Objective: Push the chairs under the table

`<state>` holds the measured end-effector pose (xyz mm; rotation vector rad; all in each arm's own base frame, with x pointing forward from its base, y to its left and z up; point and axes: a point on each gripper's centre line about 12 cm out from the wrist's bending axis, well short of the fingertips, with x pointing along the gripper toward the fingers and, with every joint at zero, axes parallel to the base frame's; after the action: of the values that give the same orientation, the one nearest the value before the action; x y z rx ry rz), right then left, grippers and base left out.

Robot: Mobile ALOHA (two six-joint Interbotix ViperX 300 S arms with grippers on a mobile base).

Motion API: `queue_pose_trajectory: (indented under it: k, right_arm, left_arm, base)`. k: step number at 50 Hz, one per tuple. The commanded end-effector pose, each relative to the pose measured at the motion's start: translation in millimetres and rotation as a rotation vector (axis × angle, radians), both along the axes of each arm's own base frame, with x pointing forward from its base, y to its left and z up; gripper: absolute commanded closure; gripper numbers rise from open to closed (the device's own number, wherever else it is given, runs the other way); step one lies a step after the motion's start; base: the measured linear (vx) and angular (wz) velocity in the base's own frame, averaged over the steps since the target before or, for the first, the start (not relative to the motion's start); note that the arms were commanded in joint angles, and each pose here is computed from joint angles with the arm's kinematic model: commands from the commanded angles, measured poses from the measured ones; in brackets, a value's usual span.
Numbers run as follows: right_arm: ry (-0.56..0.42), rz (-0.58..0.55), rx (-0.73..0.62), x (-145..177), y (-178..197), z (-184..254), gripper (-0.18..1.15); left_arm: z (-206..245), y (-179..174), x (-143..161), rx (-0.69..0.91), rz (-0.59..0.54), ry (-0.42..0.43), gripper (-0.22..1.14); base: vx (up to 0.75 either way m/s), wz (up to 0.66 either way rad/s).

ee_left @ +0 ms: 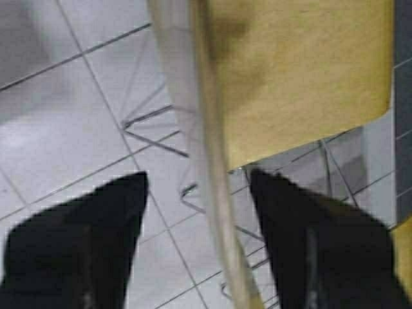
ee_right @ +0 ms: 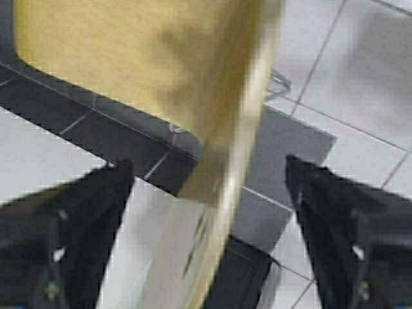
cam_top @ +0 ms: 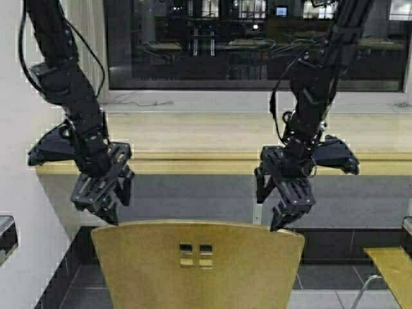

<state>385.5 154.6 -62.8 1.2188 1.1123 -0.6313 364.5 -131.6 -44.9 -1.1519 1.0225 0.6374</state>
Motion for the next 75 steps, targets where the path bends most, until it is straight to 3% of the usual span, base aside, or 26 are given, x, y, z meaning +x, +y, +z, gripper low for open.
queue_pose_trajectory:
  k: [1,40,47,54,61,66,75]
  right_arm:
    - [-0.035,-0.005,0.009,14,3,4,-0.05]
    - [0.016,0.026,-0.025,28,7,-66,-0.04]
    - [0.007,0.051,-0.03,33,9,-71,-0.01]
    - [0.015,0.056,-0.033,30,9,-75,0.24]
    - [0.023,0.057,-0.031,29,9,-76,0.7]
    - [0.026,0.057,-0.027,29,9,-76,0.95]
    - [0.04,0.061,-0.016,28,11,-76,0.93]
  left_arm:
    - [5,-7,16,-0.015,0.0,-0.04,0.05]
    - [-66,-17,52,-0.005,0.008,-0.015,0.05]
    - [-69,-13,54,-0.003,0.016,-0.011,0.12]
    - [-71,-12,54,-0.002,0.016,-0.009,0.35]
    - [-72,-14,56,-0.006,0.014,-0.01,0.6]
    - [-72,-15,59,-0.011,0.013,-0.013,0.69]
    - [-70,-14,60,-0.02,0.011,-0.006,0.7]
  base:
    - [0.0,0.0]
    - [0.0,0.0]
    - [0.0,0.0]
    - [0.0,0.0]
    - [0.0,0.0]
    - [0.0,-0.01]
    - [0.02,0.0]
